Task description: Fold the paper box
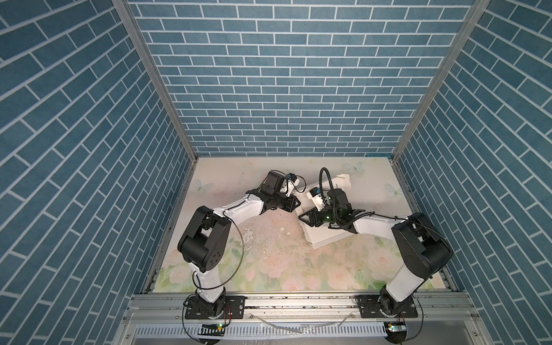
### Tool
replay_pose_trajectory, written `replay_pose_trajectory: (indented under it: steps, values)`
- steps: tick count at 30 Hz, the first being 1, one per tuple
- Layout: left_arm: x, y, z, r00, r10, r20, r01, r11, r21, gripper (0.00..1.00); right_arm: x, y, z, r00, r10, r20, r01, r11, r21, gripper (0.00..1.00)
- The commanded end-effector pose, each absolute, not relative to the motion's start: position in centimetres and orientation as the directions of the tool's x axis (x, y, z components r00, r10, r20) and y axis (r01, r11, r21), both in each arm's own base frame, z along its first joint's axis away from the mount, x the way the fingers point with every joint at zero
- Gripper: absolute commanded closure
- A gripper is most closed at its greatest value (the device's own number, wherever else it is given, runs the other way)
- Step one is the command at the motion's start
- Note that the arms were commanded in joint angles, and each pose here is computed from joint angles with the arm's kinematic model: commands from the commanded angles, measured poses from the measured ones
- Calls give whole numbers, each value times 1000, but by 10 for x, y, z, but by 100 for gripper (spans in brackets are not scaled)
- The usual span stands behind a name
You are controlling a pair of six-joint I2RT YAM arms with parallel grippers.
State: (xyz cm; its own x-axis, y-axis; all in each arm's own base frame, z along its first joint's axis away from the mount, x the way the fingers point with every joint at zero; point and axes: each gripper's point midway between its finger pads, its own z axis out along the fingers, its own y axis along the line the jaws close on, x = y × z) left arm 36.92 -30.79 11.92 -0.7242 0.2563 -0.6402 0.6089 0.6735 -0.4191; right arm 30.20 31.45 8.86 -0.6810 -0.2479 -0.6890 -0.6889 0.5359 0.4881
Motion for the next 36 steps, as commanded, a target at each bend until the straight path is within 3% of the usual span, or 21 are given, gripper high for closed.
replay_pose_trajectory:
  steps: [1, 26, 36]
  values:
    - [370, -315, 128, -716, 256, -649, 625, 650, -432, 76, 307, 331, 104, -608, -264, -749, -763, 456, 458, 43]
    - [375, -317, 127, -725, 214, -655, 602, 659, -451, 76, 297, 359, 127, -592, -269, -760, -794, 354, 494, 46]
    - [376, -303, 119, -713, 237, -660, 591, 709, -384, 79, 297, 331, 111, -637, -285, -716, -734, 509, 451, 45]
